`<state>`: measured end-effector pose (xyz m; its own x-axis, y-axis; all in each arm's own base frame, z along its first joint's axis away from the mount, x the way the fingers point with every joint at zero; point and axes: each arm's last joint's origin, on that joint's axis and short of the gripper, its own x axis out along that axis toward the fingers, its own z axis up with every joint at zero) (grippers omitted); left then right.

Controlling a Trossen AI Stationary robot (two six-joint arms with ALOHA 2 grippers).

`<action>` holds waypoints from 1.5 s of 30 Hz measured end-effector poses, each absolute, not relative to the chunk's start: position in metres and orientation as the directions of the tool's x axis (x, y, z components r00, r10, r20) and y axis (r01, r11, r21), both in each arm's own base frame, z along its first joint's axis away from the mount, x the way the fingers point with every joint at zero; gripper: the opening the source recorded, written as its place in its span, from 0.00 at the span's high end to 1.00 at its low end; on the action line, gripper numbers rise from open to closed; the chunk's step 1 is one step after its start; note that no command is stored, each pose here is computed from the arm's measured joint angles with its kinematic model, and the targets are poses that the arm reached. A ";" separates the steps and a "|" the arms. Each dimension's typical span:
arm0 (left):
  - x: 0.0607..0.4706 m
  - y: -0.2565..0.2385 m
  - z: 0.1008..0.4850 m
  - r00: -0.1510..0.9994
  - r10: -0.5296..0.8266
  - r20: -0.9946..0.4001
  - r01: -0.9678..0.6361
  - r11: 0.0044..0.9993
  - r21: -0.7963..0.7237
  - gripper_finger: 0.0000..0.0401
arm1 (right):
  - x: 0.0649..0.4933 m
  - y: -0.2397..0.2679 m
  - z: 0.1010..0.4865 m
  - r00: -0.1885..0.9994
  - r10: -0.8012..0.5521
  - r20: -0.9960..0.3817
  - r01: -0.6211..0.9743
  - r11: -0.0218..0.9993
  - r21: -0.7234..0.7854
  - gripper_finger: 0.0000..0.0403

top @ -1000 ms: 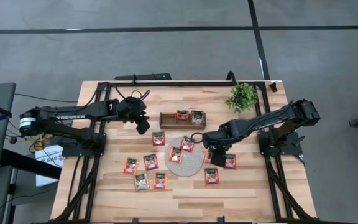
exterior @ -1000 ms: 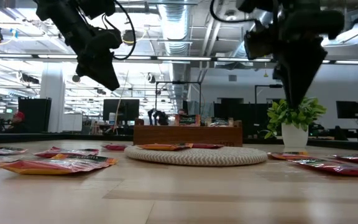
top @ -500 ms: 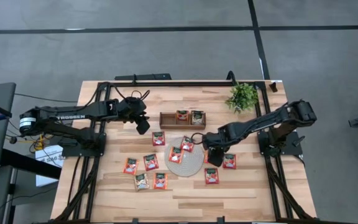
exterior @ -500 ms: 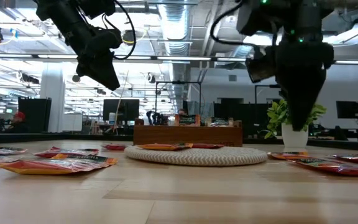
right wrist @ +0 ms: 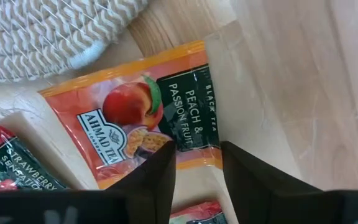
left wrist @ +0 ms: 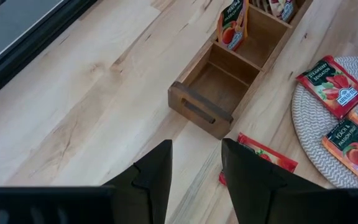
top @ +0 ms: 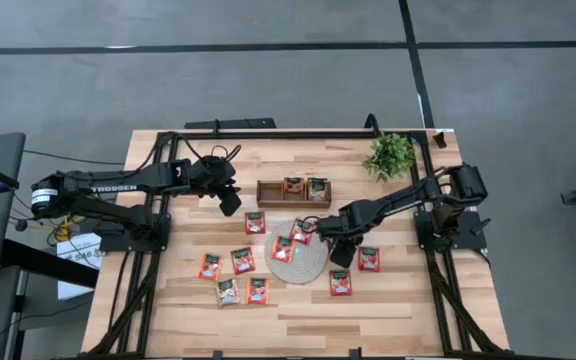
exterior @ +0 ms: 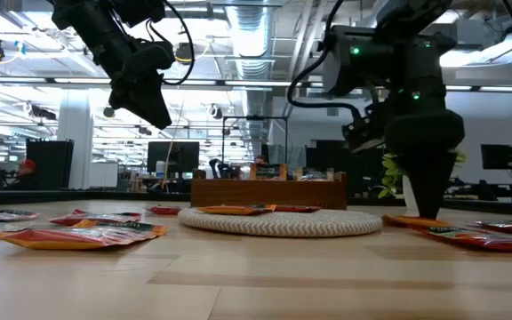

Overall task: Pick & Place Tea
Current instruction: Put the orange tea bag into the middle section of the wooden organizer

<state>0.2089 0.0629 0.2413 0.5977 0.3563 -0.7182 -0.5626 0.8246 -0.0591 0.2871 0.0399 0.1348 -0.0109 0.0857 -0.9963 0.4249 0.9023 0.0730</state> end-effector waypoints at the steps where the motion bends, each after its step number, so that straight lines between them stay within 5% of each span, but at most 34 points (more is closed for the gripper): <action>1: 0.209 0.063 0.241 0.598 0.356 -0.718 -0.562 0.825 -0.059 0.67 | 0.287 0.040 0.136 -0.008 0.086 -0.996 0.424 0.902 0.074 0.72; 18: 0.210 0.063 0.242 0.605 0.358 -0.711 -0.561 0.825 -0.061 0.67 | 0.285 0.037 0.140 0.000 0.108 -0.994 0.419 0.903 0.098 0.99; 45: 0.210 0.063 0.242 0.606 0.358 -0.710 -0.560 0.826 -0.061 0.67 | 0.281 0.032 0.147 -0.083 0.099 -0.992 0.411 0.910 0.056 1.00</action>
<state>0.2096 0.0631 0.2421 0.6058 0.3585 -0.7103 -0.5602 0.8261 -0.0608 0.2806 0.0318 0.1470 -0.0833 0.0987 -0.9916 0.4105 0.9101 0.0561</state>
